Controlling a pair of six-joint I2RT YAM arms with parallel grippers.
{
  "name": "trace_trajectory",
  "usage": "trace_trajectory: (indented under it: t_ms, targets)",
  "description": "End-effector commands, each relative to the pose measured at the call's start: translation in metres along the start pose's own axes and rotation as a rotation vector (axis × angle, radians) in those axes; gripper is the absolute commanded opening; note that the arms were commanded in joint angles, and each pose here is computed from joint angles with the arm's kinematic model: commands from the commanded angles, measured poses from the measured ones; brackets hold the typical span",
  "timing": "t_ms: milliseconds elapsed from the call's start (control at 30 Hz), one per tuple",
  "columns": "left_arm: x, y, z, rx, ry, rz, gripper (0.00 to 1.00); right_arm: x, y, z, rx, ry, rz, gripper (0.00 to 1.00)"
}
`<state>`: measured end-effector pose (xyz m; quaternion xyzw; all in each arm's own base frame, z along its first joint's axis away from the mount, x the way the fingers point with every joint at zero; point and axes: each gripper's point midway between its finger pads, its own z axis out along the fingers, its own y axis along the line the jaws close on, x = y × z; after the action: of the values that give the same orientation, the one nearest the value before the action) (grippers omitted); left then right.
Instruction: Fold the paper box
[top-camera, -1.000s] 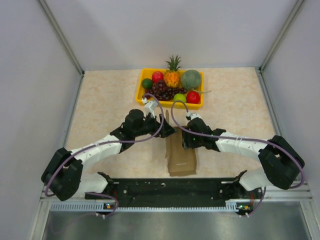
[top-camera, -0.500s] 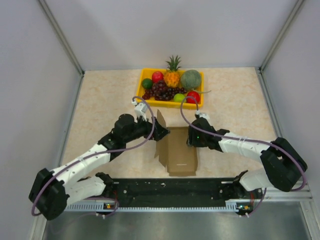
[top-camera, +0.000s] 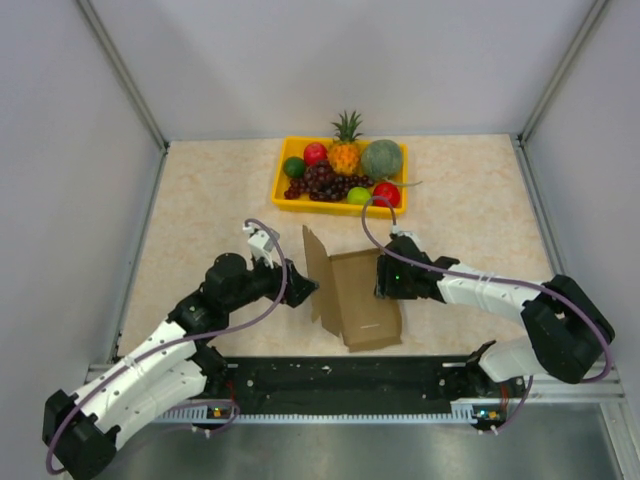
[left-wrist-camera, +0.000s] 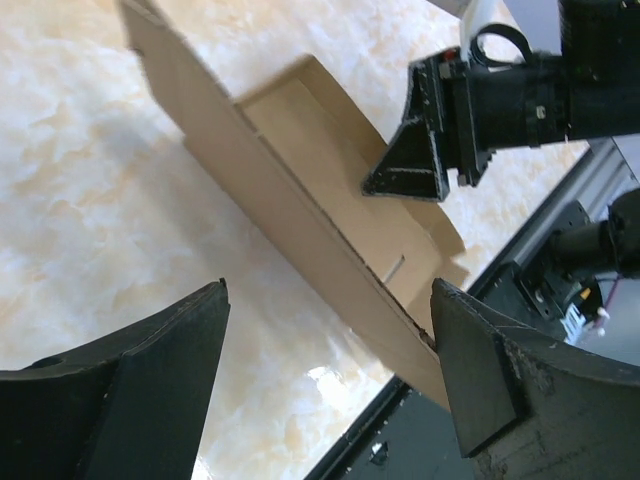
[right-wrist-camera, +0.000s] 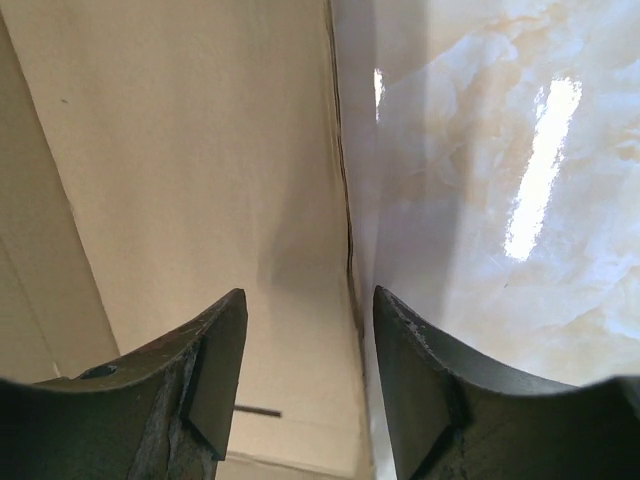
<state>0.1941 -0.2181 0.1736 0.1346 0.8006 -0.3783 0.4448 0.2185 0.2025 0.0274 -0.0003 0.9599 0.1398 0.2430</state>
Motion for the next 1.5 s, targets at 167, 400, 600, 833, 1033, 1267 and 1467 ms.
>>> trace_trajectory:
  t_ms: [167,400,600,833,1033,1267,1467]
  targets:
    - [0.008,-0.026,0.002,0.153,0.037,-0.001,0.84,-0.003,0.016,-0.017,-0.076,0.005,0.104,0.52]
    - [0.005,-0.025,0.010,0.131,0.066,0.014,0.83,0.001,0.013,-0.018,-0.078,0.003,0.088,0.52]
    - [0.010,-0.023,0.010,0.119,0.080,-0.002,0.77,-0.010,0.001,-0.013,-0.020,-0.043,-0.037,0.52]
    - [-0.004,-0.003,-0.017,-0.024,0.011,0.048,0.86,-0.043,-0.006,-0.025,0.073,-0.136,-0.167,0.35]
    - [-0.057,0.007,-0.054,-0.175,-0.188,0.087,0.86,-0.057,0.003,-0.024,0.084,-0.157,-0.231,0.25]
    - [-0.087,-0.006,-0.049,-0.178,-0.182,0.090,0.88,-0.052,-0.004,-0.009,0.169,-0.136,-0.300,0.34]
    - [-0.116,-0.019,-0.038,-0.115,-0.216,0.091,0.88,-0.044,0.001,0.003,0.127,-0.109,-0.319,0.17]
